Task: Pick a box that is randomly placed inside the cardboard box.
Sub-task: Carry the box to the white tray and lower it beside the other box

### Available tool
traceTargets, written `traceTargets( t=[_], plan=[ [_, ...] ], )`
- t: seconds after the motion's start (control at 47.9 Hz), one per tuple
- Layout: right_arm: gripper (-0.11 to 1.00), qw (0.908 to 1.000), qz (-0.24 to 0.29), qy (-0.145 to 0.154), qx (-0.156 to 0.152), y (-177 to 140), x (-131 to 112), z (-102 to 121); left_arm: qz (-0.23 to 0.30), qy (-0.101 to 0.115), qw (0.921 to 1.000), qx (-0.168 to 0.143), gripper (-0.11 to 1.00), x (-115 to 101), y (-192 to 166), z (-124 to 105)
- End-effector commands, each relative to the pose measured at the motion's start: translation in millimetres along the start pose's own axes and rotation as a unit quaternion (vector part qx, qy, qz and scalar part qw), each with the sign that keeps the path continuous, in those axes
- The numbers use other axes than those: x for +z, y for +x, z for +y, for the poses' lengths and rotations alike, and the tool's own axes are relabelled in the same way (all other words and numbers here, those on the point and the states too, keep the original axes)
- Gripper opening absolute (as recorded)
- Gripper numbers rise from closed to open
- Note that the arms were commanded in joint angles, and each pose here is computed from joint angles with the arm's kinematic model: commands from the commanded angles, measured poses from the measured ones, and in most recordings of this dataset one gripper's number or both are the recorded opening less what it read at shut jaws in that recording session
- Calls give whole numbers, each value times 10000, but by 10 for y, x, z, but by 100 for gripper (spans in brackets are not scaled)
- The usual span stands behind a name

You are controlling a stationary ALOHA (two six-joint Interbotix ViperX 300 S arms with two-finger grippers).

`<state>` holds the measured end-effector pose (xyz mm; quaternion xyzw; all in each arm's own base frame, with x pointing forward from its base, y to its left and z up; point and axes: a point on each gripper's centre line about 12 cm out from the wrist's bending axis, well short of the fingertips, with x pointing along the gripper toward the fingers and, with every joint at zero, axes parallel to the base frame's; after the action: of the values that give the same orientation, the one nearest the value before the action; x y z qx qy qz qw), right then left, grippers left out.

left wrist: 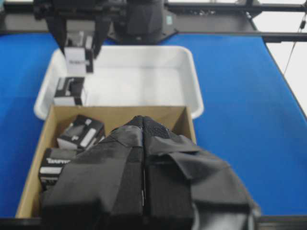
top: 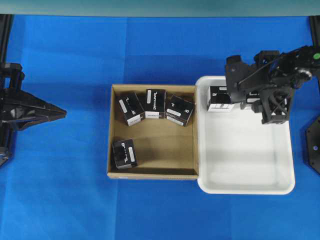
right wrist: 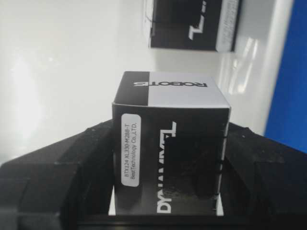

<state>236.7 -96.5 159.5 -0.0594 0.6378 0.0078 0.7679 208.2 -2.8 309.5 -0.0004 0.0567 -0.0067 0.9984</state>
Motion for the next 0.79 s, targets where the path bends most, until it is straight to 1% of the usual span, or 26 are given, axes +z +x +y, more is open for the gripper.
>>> traceTargets(
  t=[0.0, 0.125, 0.376, 0.522, 0.773],
  plan=[
    [58, 10000, -35, -11, -33, 101, 4, -19, -207, -7, 9998, -9, -6, 148, 2, -4],
    [58, 9999, -105, 29, -82, 198, 15, -46, -215, -6, 9998, -24, -6, 154, 2, -10],
    [58, 9998, -31, 175, -76, 364, -36, -100, -199, -10, 9998, -62, -6, 157, 11, -26],
    [58, 9998, -44, 176, -84, 404, -25, -108, -206, -101, 9997, -72, -6, 159, 11, -30],
    [58, 9997, -12, 232, -18, 429, -35, -91, -198, -116, 9997, -72, -6, 157, 11, -30]
  ],
)
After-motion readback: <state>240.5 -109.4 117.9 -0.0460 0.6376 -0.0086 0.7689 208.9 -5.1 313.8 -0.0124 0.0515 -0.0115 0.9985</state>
